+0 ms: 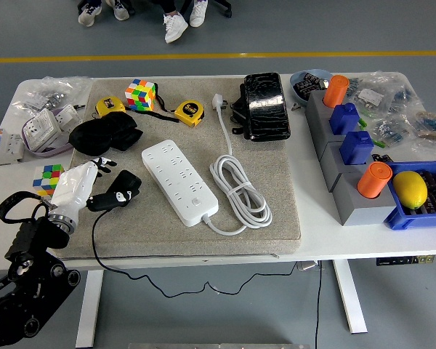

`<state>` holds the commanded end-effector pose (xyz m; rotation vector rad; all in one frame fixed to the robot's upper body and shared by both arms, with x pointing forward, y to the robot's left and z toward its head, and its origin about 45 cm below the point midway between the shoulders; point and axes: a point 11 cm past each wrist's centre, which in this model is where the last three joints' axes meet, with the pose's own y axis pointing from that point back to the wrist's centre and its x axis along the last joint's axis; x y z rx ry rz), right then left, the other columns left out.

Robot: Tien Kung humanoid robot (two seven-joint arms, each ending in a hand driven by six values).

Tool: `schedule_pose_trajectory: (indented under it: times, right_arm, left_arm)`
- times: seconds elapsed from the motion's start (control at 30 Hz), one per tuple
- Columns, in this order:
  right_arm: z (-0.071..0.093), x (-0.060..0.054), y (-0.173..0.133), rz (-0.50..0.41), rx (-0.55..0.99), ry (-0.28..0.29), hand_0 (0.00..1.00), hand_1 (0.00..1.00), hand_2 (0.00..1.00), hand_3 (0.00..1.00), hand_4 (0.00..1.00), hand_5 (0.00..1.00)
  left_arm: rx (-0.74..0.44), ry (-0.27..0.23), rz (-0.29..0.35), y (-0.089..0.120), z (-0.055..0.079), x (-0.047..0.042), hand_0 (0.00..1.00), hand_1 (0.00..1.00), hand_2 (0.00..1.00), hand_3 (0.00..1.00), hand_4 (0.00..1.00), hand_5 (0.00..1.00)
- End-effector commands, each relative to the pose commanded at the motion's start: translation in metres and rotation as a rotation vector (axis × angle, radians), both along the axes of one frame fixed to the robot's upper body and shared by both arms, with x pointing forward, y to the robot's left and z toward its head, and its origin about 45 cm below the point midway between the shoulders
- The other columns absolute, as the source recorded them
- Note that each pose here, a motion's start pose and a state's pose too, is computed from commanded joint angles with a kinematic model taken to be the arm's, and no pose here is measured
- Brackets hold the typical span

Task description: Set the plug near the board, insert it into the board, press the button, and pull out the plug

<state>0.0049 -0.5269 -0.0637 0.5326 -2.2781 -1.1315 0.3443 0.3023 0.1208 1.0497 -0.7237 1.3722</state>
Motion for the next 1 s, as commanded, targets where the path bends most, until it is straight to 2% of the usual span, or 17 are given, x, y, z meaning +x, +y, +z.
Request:
schedule_pose_trajectory:
  times: [0.17,0.2,0.37,0.4,0.57,0.6,0.7,0.77,0.8,0.9,1.0]
  right_arm:
    - [0.0,0.0,0.0,0.001,-0.001,0.0,0.548,0.613,0.562,0.512,0.859,0.396]
    - [0.0,0.0,0.0,0.001,-0.001,0.0,0.548,0.613,0.562,0.512,0.859,0.393]
    - [0.0,0.0,0.0,-0.001,-0.002,0.0,0.548,0.613,0.562,0.512,0.859,0.393]
    - [0.0,0.0,0.0,-0.001,-0.002,-0.001,0.548,0.612,0.562,0.512,0.86,0.392]
    - [0.001,0.001,-0.001,-0.001,-0.005,-0.002,0.548,0.612,0.562,0.512,0.86,0.392]
    - [0.001,0.001,-0.001,-0.001,-0.006,-0.003,0.548,0.613,0.562,0.512,0.86,0.39]
    - [0.001,0.001,-0.001,0.0,-0.006,-0.003,0.548,0.613,0.562,0.512,0.86,0.39]
    - [0.001,0.002,-0.001,0.001,-0.007,-0.004,0.548,0.613,0.562,0.512,0.86,0.39]
    - [0.001,0.002,-0.001,0.001,-0.007,-0.005,0.548,0.613,0.562,0.513,0.86,0.389]
    - [0.001,0.002,-0.001,0.003,-0.009,-0.005,0.548,0.613,0.562,0.513,0.86,0.389]
    - [0.001,0.002,-0.002,0.0,-0.01,-0.006,0.548,0.613,0.562,0.512,0.859,0.388]
  left_arm:
    - [0.001,0.009,0.008,-0.001,-0.002,0.0003,0.372,0.495,0.503,0.63,0.998,0.443]
    - [-0.001,0.009,0.007,-0.001,-0.002,0.0002,0.312,0.414,0.462,0.55,0.998,0.324]
    - [-0.011,0.005,0.004,-0.004,-0.001,0.0014,0.312,0.414,0.462,0.55,0.998,0.324]
    - [-0.012,0.004,0.003,-0.005,-0.001,0.0016,0.252,0.328,0.411,0.515,0.973,0.225]
    - [-0.028,-0.018,-0.01,-0.007,0.003,0.0026,0.252,0.328,0.411,0.515,0.973,0.225]
    - [-0.028,-0.02,-0.012,-0.008,0.003,0.0025,0.229,0.291,0.338,0.506,0.876,0.136]
    - [-0.029,-0.019,-0.019,-0.009,0.003,0.0022,0.229,0.291,0.338,0.506,0.876,0.136]
    - [-0.04,-0.023,-0.035,-0.011,0.005,0.0027,0.229,0.291,0.338,0.506,0.876,0.136]
    - [-0.047,-0.028,-0.04,-0.011,0.007,0.0032,0.223,0.278,0.316,0.504,0.823,0.069]
    - [-0.073,-0.05,-0.08,-0.014,0.014,0.0066,0.223,0.278,0.316,0.504,0.823,0.069]
    - [-0.078,-0.074,-0.152,-0.021,0.022,0.0103,0.23,0.288,0.323,0.508,0.794,0.049]
